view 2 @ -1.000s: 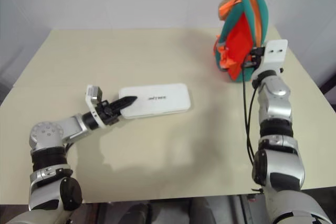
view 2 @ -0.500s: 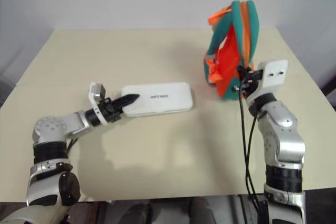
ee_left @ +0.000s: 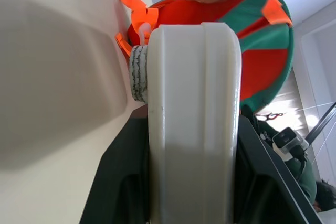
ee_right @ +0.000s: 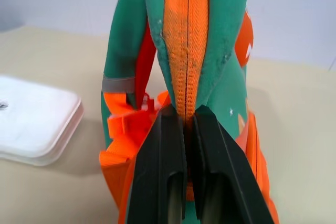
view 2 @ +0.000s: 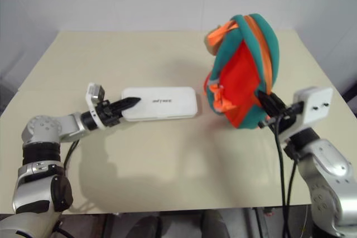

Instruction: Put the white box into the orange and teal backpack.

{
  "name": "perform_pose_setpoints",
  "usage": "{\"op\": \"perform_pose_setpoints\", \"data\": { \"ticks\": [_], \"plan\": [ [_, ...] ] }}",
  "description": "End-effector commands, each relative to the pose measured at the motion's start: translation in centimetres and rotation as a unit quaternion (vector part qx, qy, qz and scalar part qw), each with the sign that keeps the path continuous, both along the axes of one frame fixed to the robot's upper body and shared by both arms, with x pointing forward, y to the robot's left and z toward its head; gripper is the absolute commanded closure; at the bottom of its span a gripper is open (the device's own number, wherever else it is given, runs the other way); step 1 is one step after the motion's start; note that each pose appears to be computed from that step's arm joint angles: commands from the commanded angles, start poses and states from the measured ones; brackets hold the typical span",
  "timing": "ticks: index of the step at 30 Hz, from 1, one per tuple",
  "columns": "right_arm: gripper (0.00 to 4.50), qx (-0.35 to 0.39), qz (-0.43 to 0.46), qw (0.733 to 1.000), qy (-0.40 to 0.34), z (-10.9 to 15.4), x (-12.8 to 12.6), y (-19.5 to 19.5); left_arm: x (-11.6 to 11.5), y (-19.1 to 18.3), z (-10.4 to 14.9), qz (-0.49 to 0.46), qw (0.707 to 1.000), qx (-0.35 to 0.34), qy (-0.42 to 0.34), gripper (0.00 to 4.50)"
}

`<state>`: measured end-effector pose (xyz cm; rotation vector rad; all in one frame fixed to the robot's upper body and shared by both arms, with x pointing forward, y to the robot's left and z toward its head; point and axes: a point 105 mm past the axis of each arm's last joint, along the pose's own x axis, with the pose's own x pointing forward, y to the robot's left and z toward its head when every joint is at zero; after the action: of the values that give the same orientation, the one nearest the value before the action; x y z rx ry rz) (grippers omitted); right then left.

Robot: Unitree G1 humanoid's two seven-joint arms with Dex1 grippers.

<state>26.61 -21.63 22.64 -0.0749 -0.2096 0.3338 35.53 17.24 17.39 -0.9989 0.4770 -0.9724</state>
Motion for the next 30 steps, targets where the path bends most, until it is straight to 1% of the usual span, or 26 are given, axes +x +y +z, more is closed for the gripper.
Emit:
{"op": "perform_pose_setpoints", "data": {
  "ticks": [1,9,16,18,21,23,24,26,27,30],
  "plan": [
    [4.15,-0.031,0.014,0.999,-0.029,1.4,-2.1,-0.1,-0.9,0.6,2.0,-0.024,0.999,-0.014,-0.029,3.16],
    [4.15,-0.05,0.008,0.999,-0.01,0.2,-3.4,-1.6,-2.4,2.8,2.7,-0.025,0.999,-0.008,-0.032,3.16],
    [4.15,-0.058,0.01,0.998,-0.005,0.0,-2.9,-1.7,-2.3,3.6,2.8,-0.005,0.999,0.001,-0.04,3.16],
    [4.15,-0.046,-0.016,0.999,0.013,-0.2,-2.4,-2.4,-2.3,3.9,2.8,0.001,0.999,0.002,-0.041,3.16],
    [4.15,-0.052,-0.013,0.998,0.029,-0.5,-2.5,-2.3,-2.3,4.0,2.6,0.001,0.999,0.004,-0.039,3.16],
    [3.44,-0.055,-0.011,0.998,0.039,-0.7,-2.7,-2.2,-2.2,3.9,2.6,0.001,0.999,0.004,-0.039,3.16],
    [3.26,-0.055,-0.01,0.998,0.033,-0.4,-2.9,-2.2,-2.1,3.9,2.7,0.001,0.999,0.003,-0.04,3.16],
    [2.64,-0.057,-0.011,0.998,0.023,0.0,-3.3,-2.2,-1.9,3.7,2.6,-0.002,0.999,0.003,-0.041,3.16],
    [2.21,-0.059,-0.01,0.998,0.023,0.1,-3.4,-2.2,-1.8,3.6,2.5,-0.003,0.999,0.003,-0.041,3.16],
    [1.21,-0.069,-0.008,0.997,0.028,0.0,-4.1,-2.2,-1.3,3.3,2.5,-0.006,0.999,0.001,-0.043,3.16]
  ]
}}
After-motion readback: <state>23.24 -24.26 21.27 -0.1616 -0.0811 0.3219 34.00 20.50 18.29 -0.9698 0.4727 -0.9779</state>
